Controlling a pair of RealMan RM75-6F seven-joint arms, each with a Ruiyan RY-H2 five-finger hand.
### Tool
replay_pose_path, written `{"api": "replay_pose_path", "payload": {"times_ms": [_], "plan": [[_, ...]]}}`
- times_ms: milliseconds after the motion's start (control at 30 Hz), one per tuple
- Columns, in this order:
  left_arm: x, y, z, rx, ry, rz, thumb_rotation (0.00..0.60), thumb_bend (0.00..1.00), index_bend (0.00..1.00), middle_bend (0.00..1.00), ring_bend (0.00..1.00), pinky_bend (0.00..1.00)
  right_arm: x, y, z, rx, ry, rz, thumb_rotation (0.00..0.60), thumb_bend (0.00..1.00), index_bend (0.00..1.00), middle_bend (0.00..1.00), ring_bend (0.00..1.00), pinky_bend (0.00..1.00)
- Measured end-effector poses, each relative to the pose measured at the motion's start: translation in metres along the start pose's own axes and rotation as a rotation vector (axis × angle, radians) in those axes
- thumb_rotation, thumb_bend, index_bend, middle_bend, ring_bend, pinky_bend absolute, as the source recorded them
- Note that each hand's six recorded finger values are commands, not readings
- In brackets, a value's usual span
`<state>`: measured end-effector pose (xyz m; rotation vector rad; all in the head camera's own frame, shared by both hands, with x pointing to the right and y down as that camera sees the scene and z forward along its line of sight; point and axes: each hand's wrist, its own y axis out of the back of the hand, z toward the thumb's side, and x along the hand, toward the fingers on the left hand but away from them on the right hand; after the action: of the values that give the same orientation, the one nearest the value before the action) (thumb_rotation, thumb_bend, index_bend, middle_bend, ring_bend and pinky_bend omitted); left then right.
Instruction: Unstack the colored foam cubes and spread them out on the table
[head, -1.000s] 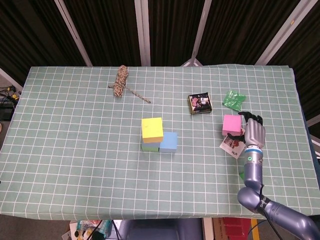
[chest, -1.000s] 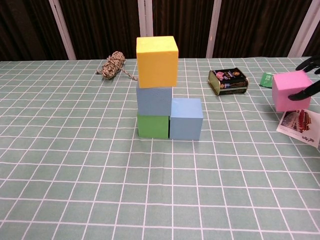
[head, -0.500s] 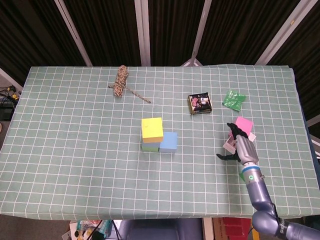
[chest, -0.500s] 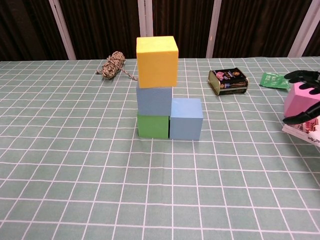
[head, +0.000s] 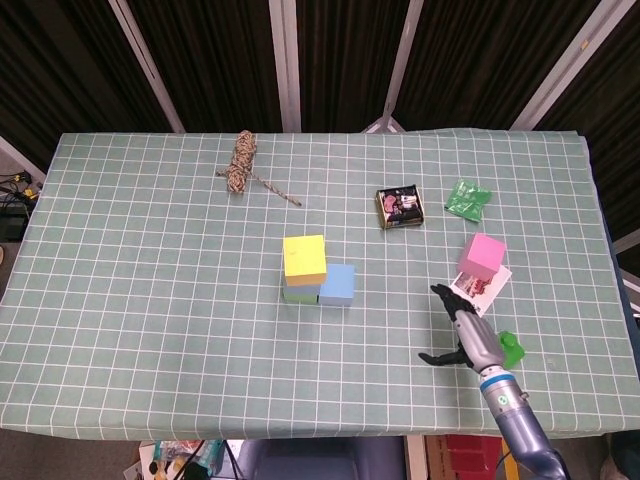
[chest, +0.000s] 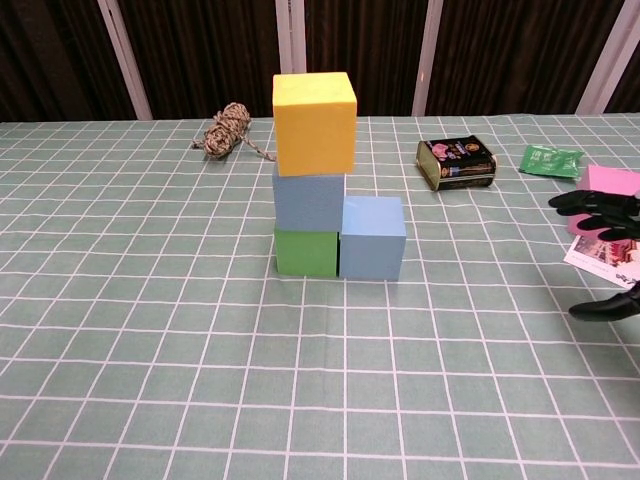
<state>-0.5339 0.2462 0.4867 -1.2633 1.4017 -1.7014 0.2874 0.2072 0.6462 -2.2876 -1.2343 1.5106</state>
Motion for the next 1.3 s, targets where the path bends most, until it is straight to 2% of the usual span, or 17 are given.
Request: {"api": "replay_pose_path", "payload": {"times_ms": [267,633,1100,1300], "plan": [[0.0,0.0,0.0,0.001,-0.002,0.001,0.6,0.17,0.15,0.0,0.0,0.0,-0.018,-0.024,0.028,-0.041,0.038,0.0,0.6,0.15,0.0,0.0,0.0,0.0],[0.002,0.004,-0.004,-0.011,0.013,0.008,0.6,0.17,0.15,0.0,0.0,0.0,-0.068,-0.029,0.062,-0.079,0.021,-0.083,0.6,0.15,0.0,0.0,0.0,0.0],[0.007,0.0,-0.002,-0.006,0.011,-0.007,0.6,0.17,0.15,0.0,0.0,0.0,-0.097,-0.071,0.092,-0.067,-0.004,-0.006,0.6,0.15,0.0,0.0,0.0,0.0],[0.009,0.001,-0.003,-0.008,0.017,-0.006,0.6,0.17,0.15,0.0,0.0,0.0,-0.112,-0.078,0.107,-0.07,-0.031,-0.017,0.6,0.15,0.0,0.0,0.0,0.0]]}}
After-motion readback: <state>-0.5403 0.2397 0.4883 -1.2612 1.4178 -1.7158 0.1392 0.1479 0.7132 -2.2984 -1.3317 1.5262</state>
